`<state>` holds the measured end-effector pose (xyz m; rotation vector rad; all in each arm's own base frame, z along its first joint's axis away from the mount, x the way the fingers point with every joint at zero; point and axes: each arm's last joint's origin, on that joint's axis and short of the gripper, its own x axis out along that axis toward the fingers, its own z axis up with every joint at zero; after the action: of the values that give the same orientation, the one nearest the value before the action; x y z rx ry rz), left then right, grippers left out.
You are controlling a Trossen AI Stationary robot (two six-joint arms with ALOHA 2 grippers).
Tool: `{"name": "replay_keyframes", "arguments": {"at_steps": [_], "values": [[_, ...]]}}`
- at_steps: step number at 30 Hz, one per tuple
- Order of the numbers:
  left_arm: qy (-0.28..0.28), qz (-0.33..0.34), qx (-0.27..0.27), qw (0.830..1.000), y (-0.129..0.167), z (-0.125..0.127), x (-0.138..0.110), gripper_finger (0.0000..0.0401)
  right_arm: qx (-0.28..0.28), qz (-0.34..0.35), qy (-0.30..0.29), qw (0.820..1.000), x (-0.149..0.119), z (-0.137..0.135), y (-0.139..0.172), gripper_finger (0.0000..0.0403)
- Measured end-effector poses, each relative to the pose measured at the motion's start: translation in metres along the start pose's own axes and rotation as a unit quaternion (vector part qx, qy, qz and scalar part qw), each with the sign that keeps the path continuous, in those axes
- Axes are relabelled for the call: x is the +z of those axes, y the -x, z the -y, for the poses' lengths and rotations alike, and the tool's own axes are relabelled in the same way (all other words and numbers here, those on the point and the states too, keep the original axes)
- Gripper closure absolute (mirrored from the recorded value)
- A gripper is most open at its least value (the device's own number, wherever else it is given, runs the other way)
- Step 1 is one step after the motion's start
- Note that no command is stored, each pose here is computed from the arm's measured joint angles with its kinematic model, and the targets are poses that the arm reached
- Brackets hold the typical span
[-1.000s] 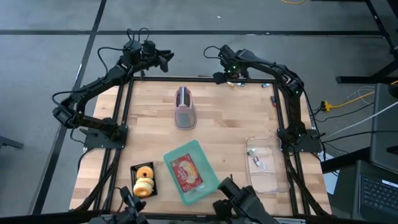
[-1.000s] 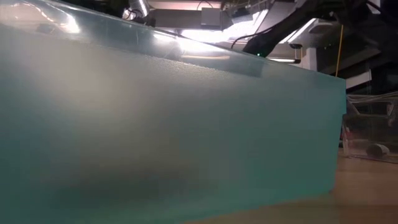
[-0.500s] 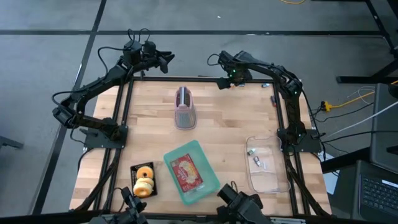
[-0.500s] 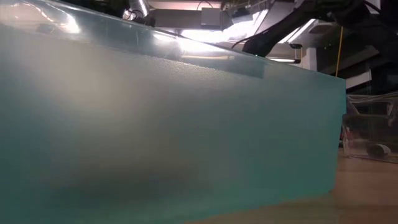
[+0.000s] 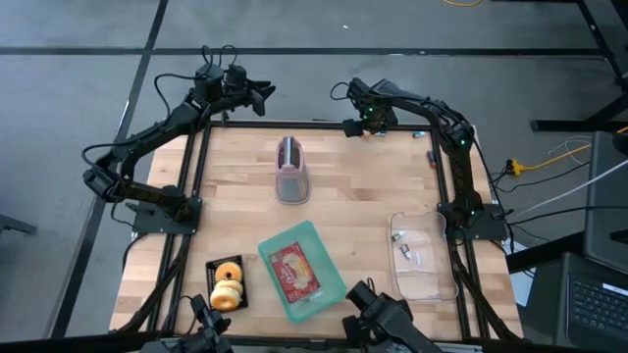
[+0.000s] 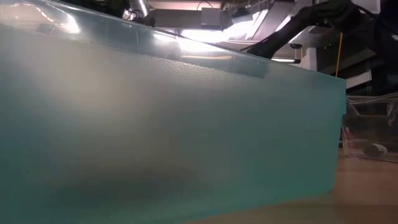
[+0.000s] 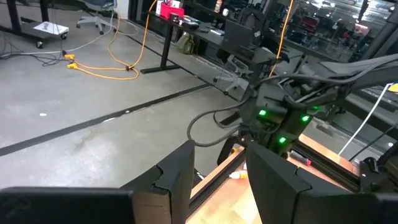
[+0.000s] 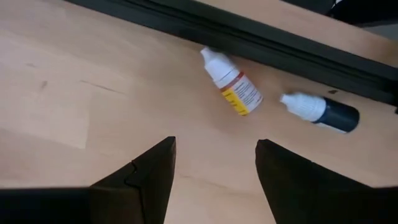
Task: Pick & Place Food Item
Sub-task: Put the yellow food coloring bottle into the transparent bin
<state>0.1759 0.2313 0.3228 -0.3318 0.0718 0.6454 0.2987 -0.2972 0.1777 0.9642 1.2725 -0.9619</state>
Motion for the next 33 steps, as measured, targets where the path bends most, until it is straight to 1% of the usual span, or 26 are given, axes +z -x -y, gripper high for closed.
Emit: {"name": "replay_keyframes", "arguments": {"at_steps": [6,13,18,22,29,33], "values": [[0.002,0.000,0.000,1.000,0.000,0.000,0.000,0.0260,0.006,0.013,0.001,1.000,0.005,0.000,-0.005,0.0183],[0.004,-0.004,0.001,1.000,0.000,0.000,-0.001,0.0260,0.002,0.026,-0.011,1.000,0.012,0.007,-0.008,0.0183],[0.007,-0.010,0.003,1.000,0.000,0.000,-0.002,0.0260,0.013,0.003,-0.014,1.000,0.015,0.012,-0.021,0.0183],[0.007,-0.011,0.003,1.000,0.000,-0.001,-0.002,0.0260,0.010,-0.007,-0.012,1.000,0.016,0.012,-0.030,0.0183],[0.008,-0.010,0.008,1.000,0.001,-0.003,-0.002,0.0260,0.020,0.011,-0.007,1.000,0.021,0.010,-0.035,0.0183],[0.011,-0.009,0.017,1.000,0.003,-0.008,-0.001,0.0260,0.019,0.004,-0.009,1.000,0.021,0.010,-0.039,0.0186]]}}
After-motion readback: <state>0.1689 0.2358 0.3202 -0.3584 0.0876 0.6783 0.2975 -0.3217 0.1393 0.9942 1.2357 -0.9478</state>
